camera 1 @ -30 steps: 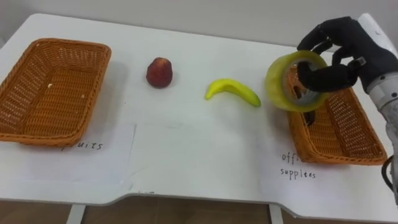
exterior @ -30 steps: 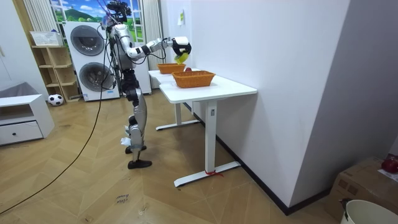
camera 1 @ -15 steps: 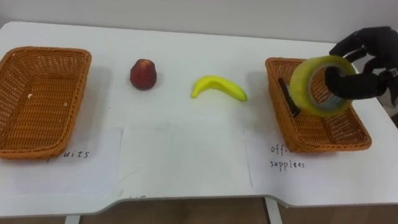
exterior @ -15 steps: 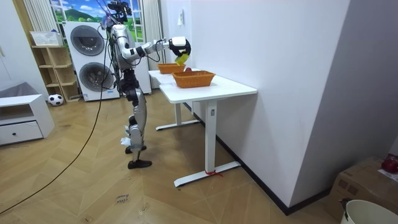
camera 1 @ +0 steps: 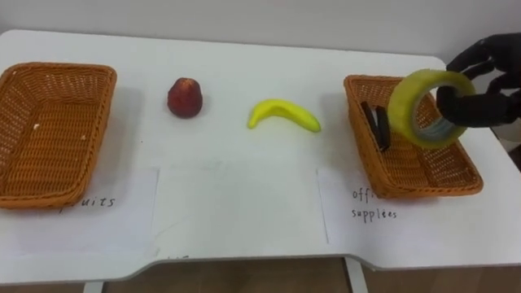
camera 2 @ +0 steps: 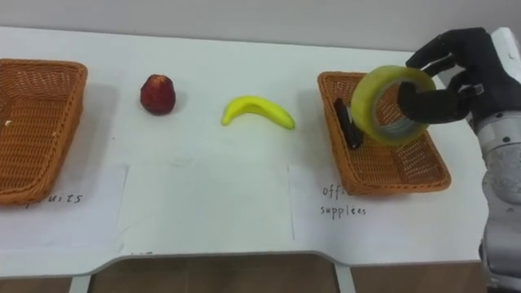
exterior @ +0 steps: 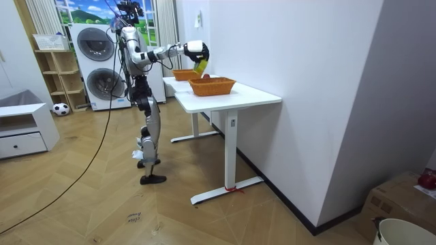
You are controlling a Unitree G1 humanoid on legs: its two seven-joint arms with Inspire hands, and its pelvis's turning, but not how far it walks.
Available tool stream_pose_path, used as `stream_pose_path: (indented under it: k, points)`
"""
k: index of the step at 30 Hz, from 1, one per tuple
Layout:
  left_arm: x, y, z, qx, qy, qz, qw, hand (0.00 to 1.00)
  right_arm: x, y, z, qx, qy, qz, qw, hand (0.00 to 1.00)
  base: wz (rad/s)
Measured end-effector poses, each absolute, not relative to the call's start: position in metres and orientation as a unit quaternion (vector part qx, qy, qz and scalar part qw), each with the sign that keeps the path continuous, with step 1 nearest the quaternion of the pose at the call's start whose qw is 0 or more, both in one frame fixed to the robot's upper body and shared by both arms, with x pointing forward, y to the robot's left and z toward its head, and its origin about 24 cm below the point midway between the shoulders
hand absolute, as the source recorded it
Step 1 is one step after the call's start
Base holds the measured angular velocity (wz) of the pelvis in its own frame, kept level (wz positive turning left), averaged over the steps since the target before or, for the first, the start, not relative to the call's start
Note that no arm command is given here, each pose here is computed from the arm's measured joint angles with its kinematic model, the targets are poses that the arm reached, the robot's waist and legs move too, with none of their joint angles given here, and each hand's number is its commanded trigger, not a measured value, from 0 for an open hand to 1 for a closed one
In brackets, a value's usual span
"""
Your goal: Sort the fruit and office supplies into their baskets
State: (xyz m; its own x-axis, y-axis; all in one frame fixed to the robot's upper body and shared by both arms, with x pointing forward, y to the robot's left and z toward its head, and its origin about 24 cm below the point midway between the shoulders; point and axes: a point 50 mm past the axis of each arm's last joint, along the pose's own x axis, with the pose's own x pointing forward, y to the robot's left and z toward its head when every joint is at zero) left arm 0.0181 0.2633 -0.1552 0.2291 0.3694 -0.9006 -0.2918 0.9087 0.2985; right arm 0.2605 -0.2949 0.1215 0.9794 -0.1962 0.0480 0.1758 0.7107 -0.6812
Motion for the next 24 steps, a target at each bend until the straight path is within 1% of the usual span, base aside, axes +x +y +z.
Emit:
stream_pose_path:
  k: [6,24]
  points:
    - [0.016,0.264,-0.155,0.033,0.586,0.210,0.782,0.00,0.258,-0.297,0.114,-0.366,0.031,-0.099,0.925,1.00,0.00]
    - [0.025,0.265,-0.154,0.033,0.577,0.209,0.789,0.00,0.253,-0.302,0.102,-0.368,0.060,-0.095,0.923,1.00,0.00]
